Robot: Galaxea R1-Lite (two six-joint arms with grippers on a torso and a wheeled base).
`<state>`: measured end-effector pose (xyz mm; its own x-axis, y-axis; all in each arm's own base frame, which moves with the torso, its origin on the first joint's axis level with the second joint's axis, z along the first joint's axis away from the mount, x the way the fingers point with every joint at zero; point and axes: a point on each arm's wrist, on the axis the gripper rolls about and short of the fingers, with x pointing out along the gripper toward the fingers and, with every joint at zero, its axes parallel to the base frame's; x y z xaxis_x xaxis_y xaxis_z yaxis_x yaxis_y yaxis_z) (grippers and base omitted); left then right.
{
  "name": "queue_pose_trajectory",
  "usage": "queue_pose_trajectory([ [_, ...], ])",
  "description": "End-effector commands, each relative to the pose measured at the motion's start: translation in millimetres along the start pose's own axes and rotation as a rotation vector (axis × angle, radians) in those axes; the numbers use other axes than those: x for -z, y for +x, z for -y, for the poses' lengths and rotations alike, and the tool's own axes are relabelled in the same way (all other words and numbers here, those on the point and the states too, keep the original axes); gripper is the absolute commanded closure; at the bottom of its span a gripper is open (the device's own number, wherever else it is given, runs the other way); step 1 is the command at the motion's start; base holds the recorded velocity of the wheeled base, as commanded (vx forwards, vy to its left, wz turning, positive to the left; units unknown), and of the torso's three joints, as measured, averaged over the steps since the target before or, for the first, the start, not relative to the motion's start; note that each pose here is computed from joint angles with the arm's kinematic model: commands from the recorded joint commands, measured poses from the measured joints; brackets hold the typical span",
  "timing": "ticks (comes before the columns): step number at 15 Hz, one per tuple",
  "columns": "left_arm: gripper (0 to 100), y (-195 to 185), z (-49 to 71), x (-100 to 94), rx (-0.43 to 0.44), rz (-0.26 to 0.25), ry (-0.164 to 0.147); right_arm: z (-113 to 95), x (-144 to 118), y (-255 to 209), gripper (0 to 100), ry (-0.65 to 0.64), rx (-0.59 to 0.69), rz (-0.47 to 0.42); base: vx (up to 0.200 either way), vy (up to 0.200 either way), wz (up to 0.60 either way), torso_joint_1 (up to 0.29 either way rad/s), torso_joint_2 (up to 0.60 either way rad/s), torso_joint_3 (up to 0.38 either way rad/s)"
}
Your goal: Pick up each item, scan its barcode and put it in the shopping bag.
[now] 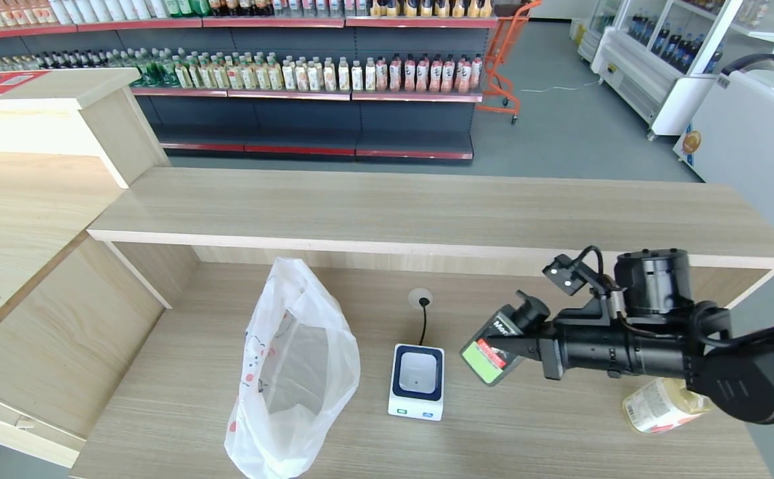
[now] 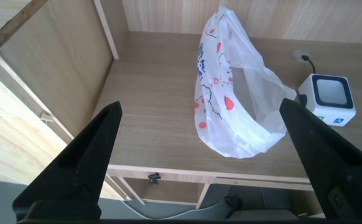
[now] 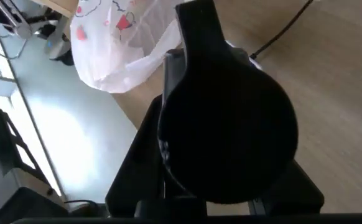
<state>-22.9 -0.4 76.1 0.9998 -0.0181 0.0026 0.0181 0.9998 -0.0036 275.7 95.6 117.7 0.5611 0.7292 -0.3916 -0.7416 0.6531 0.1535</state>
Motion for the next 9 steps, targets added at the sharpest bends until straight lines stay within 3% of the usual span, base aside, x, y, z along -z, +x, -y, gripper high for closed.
queue_pose_trajectory([
  [1,0,0.0,0.0,0.0,0.000,0.001,0.001,-3.0,4.3,-70.9,100,-0.169,0.111,0.079,0.000,0.000,0.00,0.000,0.00,0.000],
  [6,0,0.0,0.0,0.0,0.000,0.001,-0.001,-37.4,26.3,-109.8,100,-0.214,0.119,0.100,0.000,0.000,0.00,0.000,0.00,0.000],
  [9,0,0.0,0.0,0.0,0.000,0.001,0.004,-40.8,31.2,-113.3,100,-0.204,0.122,0.096,0.000,0.000,0.00,0.000,0.00,0.000],
])
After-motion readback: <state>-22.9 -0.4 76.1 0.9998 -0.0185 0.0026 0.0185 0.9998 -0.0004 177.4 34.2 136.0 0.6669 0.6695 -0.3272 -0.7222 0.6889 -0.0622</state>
